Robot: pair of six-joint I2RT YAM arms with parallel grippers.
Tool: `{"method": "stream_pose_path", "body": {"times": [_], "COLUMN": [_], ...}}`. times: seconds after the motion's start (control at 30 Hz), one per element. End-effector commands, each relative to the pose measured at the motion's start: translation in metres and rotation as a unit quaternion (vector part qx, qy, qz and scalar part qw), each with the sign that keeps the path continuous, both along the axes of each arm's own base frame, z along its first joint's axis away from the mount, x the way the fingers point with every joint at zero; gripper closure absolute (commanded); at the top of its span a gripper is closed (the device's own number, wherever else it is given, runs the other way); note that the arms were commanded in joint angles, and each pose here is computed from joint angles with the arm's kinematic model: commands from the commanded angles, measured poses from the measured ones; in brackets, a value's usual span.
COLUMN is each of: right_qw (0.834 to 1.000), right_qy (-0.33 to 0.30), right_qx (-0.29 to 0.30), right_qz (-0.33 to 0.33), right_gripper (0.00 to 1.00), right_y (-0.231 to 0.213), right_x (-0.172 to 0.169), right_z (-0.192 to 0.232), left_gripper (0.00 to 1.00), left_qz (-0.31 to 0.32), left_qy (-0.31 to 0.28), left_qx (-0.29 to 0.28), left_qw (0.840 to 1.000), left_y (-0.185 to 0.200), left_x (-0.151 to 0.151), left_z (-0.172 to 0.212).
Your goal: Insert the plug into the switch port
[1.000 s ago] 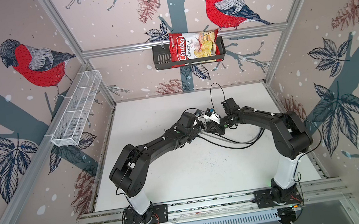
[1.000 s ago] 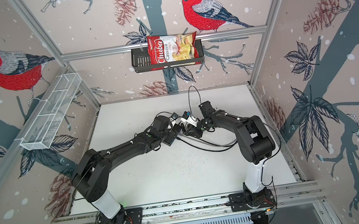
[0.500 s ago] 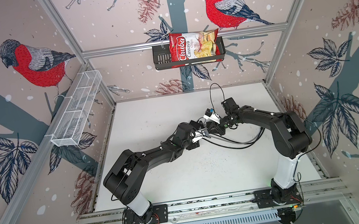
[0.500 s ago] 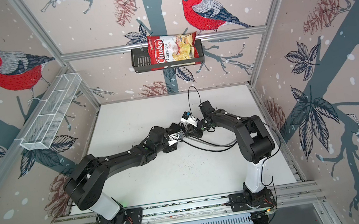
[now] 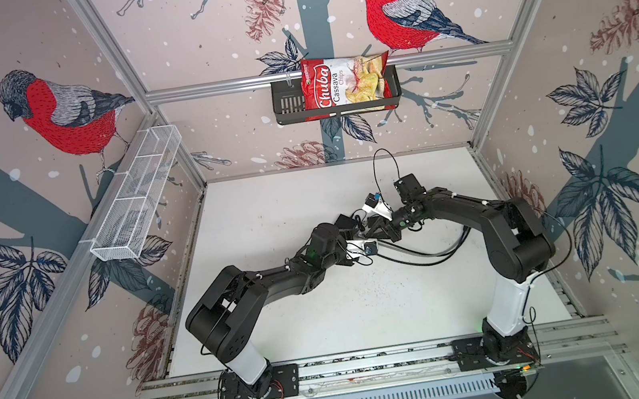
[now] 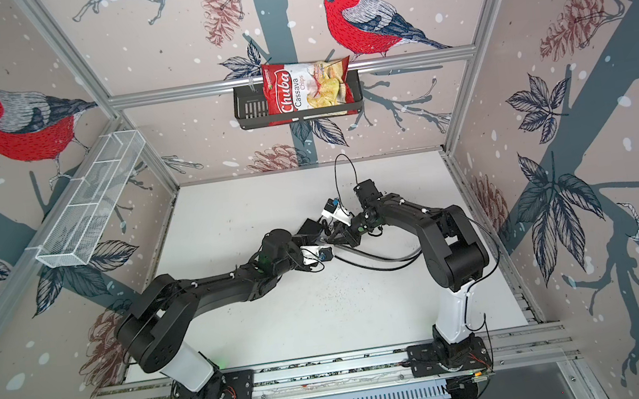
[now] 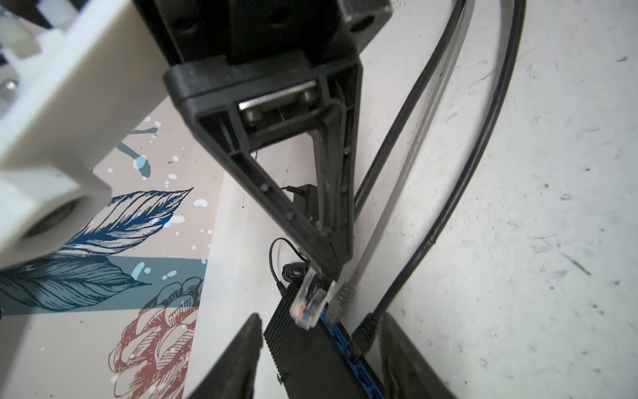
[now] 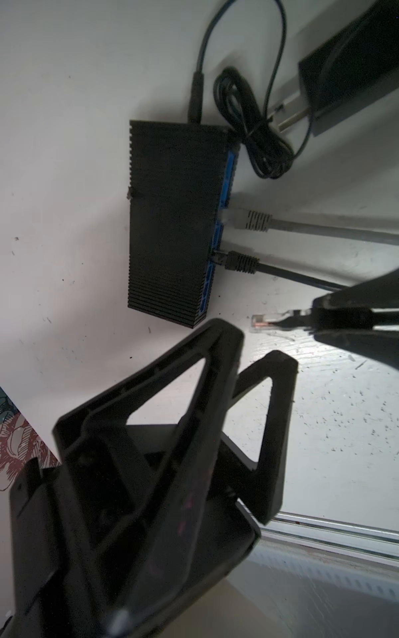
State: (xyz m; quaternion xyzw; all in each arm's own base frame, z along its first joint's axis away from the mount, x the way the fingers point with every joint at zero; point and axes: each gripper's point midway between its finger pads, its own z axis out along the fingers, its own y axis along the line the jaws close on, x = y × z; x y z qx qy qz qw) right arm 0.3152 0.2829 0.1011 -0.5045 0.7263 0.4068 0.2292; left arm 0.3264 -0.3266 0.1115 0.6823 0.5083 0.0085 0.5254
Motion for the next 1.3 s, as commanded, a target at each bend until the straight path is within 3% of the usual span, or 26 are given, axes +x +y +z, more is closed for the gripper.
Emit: {"method": "stream_pose_path", "body": {"times": [0.0,0.1,0.6,1.03,1.13,1.27], "right_qw": [1.0,1.0,0.999,0.999,1.0,0.999], "right_qy": [0.013,0.015,0.022,0.028,0.022,-0.025], "right_qx": [0.018,0.019,0.022,0.025,0.01,-0.017], "right_qz": [0.009,0.01,0.016,0.019,0.006,-0.022], "right_gripper": [0.96,0.96,0.95,0.94,0.89,0.73], "right_y": [0.003,0.004,0.004,0.003,0.002,-0.004], "right_x": [-0.006,-0.006,-0.008,-0.009,-0.005,0.003], "right_z": [0.01,0.012,0.013,0.014,0.009,0.005], "left_gripper": [0.49,0.5,0.78,0.88,0.89,0.89], "left_qz": [-0.031,-0.035,-0.035,-0.026,-0.025,-0.024], "left_qy": [-0.017,-0.016,-0.006,-0.006,-0.006,0.009], "left_qx": [-0.002,0.007,0.034,0.046,0.048,0.051], "left_qw": [0.999,0.999,0.999,0.999,0.999,0.998], "left_y": [-0.011,-0.011,-0.009,-0.005,-0.005,-0.002], "left_x": [0.0,0.001,0.009,0.012,0.013,0.012], "left_z": [0.007,0.003,-0.005,-0.008,-0.006,-0.007]}}
